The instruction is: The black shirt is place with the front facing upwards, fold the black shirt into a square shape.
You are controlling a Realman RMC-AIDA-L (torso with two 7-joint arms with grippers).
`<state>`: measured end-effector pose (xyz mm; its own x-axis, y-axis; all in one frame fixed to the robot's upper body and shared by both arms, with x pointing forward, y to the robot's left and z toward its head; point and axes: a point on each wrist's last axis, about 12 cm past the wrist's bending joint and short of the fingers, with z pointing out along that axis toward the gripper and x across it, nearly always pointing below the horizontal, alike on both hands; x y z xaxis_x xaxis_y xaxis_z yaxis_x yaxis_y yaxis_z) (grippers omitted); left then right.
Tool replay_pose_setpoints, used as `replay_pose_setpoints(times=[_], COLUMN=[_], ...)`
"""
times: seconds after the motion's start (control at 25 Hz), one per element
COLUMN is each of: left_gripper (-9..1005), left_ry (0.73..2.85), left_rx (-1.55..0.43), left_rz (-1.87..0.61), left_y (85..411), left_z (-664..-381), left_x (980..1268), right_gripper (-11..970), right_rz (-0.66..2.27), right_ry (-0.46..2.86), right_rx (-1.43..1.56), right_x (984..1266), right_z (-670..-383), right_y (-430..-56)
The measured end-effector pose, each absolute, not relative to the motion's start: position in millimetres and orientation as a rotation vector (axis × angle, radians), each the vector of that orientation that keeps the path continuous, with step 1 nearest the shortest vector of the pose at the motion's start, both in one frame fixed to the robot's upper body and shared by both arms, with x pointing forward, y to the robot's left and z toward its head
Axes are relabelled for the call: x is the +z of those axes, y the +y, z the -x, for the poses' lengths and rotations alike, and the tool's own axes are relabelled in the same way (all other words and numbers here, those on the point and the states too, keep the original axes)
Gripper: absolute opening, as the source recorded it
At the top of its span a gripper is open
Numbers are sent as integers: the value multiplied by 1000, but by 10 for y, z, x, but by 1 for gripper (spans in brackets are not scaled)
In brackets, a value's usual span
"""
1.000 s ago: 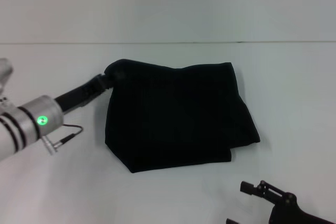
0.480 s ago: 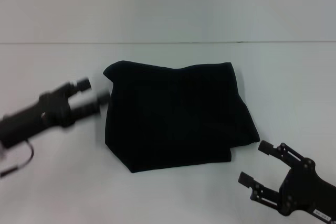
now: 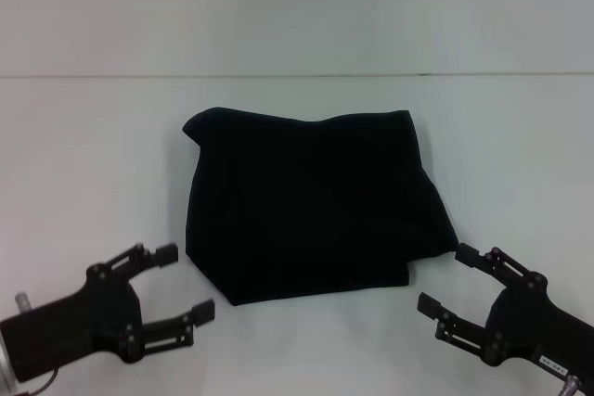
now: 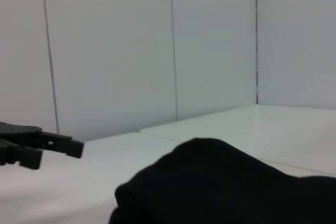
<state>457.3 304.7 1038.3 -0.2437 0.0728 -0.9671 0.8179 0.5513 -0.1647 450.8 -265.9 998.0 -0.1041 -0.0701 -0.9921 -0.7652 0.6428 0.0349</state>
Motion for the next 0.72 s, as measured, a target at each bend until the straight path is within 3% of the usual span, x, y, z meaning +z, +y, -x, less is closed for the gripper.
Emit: replay_pose_setpoints(times=[0.72], left_gripper=[946], left_ry=[1759], left_rx=[-829], left_rz=[-736], left_y=[3063], left_z=[-4553], left_x=[10272], right_gripper=[883], right_rz=[693], right_ry=[1615], right_rx=[661], right_x=[9939], right_z=[-4494], right_y=[-2668])
